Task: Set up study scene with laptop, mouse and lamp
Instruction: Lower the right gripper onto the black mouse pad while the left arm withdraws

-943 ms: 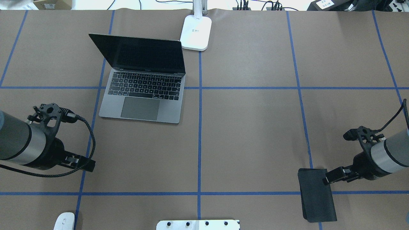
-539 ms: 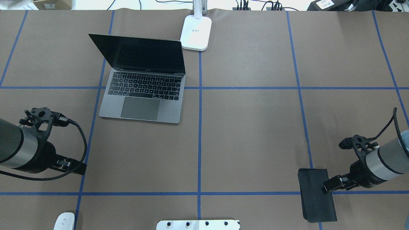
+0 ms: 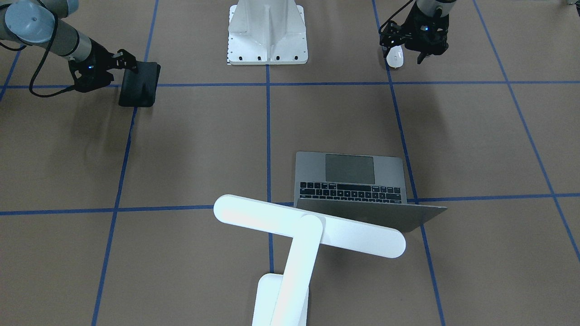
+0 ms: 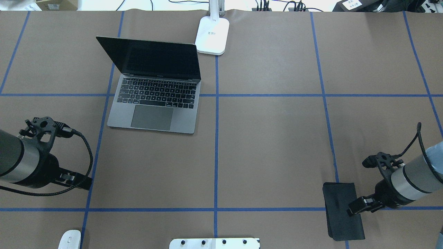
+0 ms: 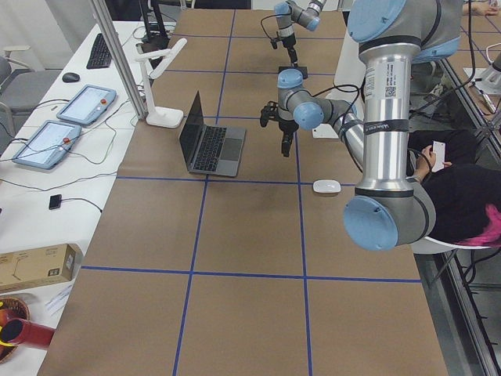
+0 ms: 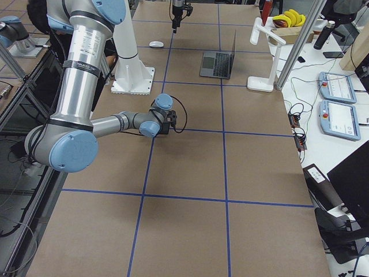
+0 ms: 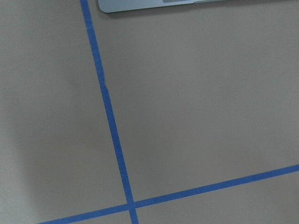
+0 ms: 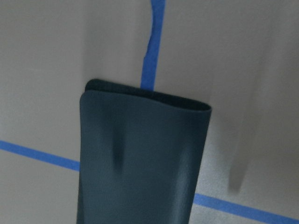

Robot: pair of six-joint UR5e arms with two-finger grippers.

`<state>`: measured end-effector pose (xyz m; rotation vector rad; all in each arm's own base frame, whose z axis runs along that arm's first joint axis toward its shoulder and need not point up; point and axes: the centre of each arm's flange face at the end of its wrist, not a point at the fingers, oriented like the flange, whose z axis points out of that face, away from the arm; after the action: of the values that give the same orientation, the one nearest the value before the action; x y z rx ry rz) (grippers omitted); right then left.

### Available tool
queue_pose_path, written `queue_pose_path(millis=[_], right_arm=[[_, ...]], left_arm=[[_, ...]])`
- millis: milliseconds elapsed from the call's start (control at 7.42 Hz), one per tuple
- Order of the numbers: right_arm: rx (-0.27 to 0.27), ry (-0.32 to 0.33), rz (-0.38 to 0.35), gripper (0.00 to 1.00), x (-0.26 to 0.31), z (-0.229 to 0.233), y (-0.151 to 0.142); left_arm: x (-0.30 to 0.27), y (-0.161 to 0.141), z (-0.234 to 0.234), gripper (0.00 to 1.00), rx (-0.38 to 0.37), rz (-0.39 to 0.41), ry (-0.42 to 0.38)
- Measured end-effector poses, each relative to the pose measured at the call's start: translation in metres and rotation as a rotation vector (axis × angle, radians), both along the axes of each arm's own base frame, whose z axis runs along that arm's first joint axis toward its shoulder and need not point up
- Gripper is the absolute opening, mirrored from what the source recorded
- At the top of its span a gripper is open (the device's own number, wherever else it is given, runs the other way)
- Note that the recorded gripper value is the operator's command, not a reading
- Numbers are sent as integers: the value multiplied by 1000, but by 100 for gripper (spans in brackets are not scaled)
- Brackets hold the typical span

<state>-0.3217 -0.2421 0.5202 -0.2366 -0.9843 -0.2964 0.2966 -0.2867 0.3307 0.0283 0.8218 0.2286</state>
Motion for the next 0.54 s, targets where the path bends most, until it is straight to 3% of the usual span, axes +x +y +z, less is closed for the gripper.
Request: queue_pose_path(millis=[269, 539], right_arm=[[-6, 12, -20, 81, -5, 4, 6], [-9, 16, -29, 60, -6, 6, 8]], left_arm=[[-2, 0, 1, 98, 1, -3, -1], [-4, 0, 0, 98, 5, -1, 2]])
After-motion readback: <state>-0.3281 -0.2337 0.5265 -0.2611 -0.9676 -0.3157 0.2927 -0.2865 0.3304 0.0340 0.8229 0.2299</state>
